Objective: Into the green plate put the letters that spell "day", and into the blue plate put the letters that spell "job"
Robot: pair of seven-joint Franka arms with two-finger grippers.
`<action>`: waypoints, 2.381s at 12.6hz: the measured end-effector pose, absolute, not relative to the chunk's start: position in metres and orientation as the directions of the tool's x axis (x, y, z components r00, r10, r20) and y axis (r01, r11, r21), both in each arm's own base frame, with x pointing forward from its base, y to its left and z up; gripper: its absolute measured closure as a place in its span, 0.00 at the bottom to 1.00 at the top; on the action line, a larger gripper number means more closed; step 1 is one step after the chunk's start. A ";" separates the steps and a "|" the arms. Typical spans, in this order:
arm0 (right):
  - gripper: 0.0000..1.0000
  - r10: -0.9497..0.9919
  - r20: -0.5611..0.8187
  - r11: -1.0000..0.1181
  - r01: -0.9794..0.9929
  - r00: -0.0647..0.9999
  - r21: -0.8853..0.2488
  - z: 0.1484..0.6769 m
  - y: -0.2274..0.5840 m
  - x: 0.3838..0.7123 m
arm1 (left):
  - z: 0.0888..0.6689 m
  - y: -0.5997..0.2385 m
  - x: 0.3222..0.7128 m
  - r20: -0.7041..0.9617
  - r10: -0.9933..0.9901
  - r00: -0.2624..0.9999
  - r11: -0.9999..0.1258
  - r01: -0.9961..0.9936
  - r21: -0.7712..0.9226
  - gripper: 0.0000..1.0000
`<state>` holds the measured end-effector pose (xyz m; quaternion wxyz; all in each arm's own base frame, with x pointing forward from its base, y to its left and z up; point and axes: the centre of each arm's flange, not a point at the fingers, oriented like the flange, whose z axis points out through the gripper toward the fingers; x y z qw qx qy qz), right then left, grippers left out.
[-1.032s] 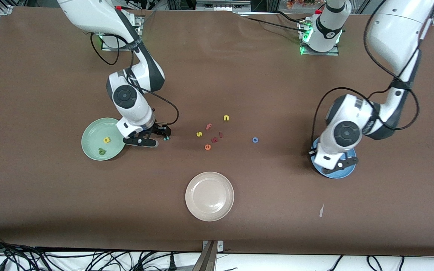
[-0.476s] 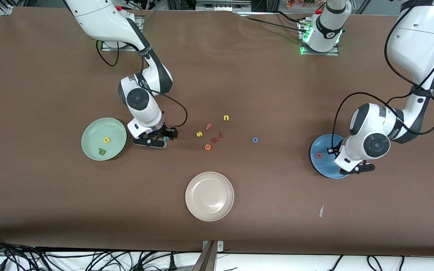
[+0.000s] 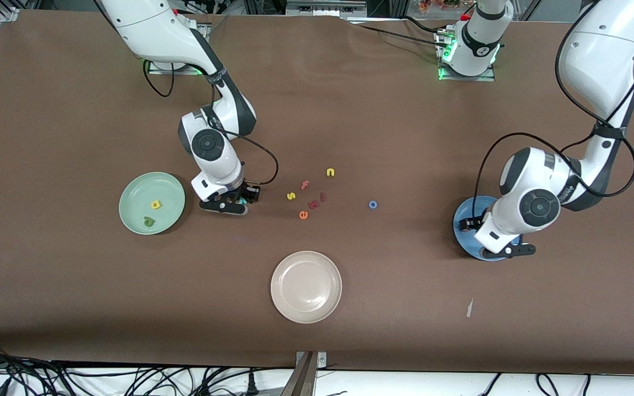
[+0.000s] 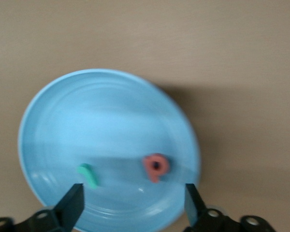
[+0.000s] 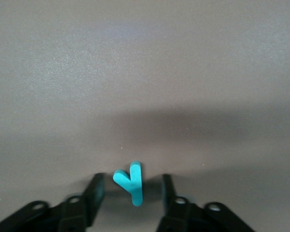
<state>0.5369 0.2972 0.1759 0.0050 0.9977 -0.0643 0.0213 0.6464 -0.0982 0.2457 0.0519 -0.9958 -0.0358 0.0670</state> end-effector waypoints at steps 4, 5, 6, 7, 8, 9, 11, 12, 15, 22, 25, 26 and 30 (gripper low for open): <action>0.60 -0.127 0.046 -0.992 -0.128 0.991 0.006 0.177 0.298 0.538 | 0.272 -0.195 0.627 -0.106 -0.029 0.994 -0.998 -0.034 -0.048 0.00; 0.60 -0.127 0.046 -0.992 -0.128 0.991 0.006 0.177 0.298 0.538 | 0.272 -0.217 0.619 -0.106 -0.038 0.994 -0.998 -0.043 -0.049 0.00; 0.67 -0.129 0.048 -0.992 -0.129 0.991 0.005 0.178 0.297 0.538 | 0.271 -0.241 0.610 -0.107 -0.038 0.994 -0.998 -0.044 -0.052 0.00; 0.73 -0.130 0.050 -0.991 -0.130 0.990 0.006 0.178 0.296 0.540 | 0.268 -0.271 0.597 -0.109 -0.032 0.994 -0.998 -0.039 -0.057 0.00; 0.73 -0.127 0.052 -0.992 -0.128 0.991 0.007 0.179 0.295 0.541 | 0.262 -0.303 0.581 -0.113 -0.022 0.993 -0.998 -0.030 -0.063 0.00; 0.74 -0.120 0.058 -0.993 -0.121 0.991 0.005 0.182 0.294 0.543 | 0.255 -0.329 0.566 -0.121 -0.016 0.993 -0.997 -0.025 -0.067 0.00; 0.74 -0.093 0.057 -0.995 -0.094 0.994 0.015 0.198 0.282 0.552 | 0.237 -0.354 0.553 -0.121 -0.012 0.993 -0.999 -0.018 -0.047 0.00; 0.74 -0.065 0.044 -0.997 -0.067 0.997 0.027 0.212 0.266 0.560 | 0.230 -0.356 0.554 -0.119 -0.009 0.993 -0.999 -0.013 -0.034 0.00; 0.73 0.038 -0.002 -0.999 0.038 0.999 0.038 0.269 0.167 0.591 | 0.213 -0.356 0.556 -0.117 -0.006 0.993 -1.000 -0.007 -0.010 0.00; 0.29 0.069 -0.067 -0.997 0.070 0.995 0.020 0.312 0.065 0.586 | 0.187 -0.358 0.557 -0.087 -0.040 0.995 -0.999 -0.041 -0.003 0.15; 0.00 0.051 -0.059 -0.999 0.052 0.997 0.008 0.376 0.078 0.583 | 0.175 -0.354 0.557 -0.096 -0.036 0.995 -0.999 -0.037 -0.005 0.20; 0.00 0.051 -0.055 -0.999 0.051 0.997 0.004 0.407 0.080 0.583 | 0.175 -0.354 0.557 -0.097 -0.036 0.995 -0.999 -0.037 -0.005 0.24; 0.00 0.052 -0.069 -0.999 0.051 0.996 -0.003 0.521 0.078 0.572 | 0.174 -0.353 0.557 -0.097 -0.035 0.995 -0.999 -0.036 -0.005 0.48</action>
